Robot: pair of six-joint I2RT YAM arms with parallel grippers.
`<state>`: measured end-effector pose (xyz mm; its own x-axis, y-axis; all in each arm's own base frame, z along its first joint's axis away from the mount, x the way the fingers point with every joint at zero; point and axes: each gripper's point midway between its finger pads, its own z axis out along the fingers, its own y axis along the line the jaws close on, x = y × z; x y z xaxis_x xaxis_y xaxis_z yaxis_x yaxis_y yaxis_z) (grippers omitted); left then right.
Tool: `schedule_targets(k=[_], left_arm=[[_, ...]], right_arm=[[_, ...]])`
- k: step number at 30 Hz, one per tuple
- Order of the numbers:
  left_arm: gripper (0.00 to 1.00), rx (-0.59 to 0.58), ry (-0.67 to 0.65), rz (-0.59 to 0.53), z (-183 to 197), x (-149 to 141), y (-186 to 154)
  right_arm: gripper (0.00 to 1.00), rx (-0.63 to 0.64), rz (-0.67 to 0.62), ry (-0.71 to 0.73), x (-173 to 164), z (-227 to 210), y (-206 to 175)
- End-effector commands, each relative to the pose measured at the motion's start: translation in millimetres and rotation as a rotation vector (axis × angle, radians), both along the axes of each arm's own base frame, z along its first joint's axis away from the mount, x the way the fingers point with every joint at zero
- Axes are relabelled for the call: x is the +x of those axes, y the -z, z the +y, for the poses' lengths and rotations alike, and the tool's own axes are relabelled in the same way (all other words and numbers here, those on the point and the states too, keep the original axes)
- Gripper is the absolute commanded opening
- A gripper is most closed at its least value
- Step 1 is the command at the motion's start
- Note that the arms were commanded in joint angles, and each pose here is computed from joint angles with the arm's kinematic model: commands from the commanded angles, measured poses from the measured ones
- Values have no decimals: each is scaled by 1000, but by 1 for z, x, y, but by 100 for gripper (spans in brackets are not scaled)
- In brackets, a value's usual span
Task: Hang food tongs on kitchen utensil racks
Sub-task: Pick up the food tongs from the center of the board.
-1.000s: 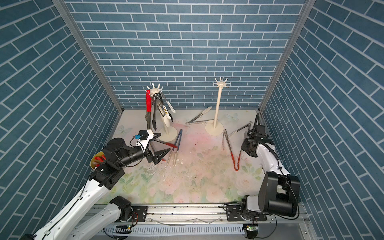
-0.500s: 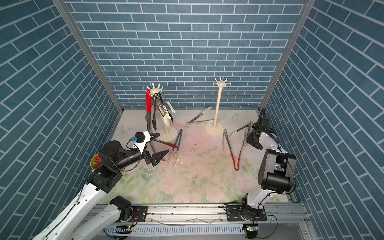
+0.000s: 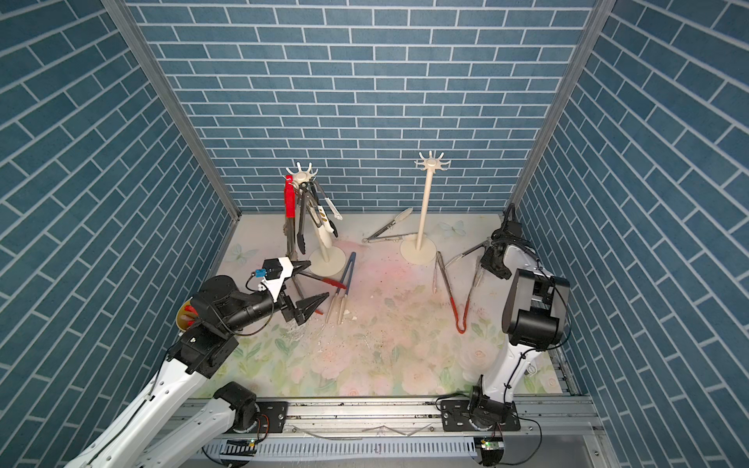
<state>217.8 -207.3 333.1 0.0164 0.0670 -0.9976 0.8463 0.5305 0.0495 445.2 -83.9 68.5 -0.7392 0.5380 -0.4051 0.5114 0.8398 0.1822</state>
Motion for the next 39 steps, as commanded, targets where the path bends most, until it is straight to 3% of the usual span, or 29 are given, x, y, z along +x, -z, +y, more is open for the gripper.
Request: schedule_targets(k=[1,10,24,39], left_arm=[[99,9,5,2,-1,-1,5],[99,10,2,3,-1,0,5],[99,11,9,10,-3,1,7],[99,11,12,11,-3,1,7]], right_arm=[[36,22,16,25,5,-1,11],[37,36,3,21,11,0,15],[41,17,-70,5,19,-1,-16],[38,60,-37,-31,21,9,2]])
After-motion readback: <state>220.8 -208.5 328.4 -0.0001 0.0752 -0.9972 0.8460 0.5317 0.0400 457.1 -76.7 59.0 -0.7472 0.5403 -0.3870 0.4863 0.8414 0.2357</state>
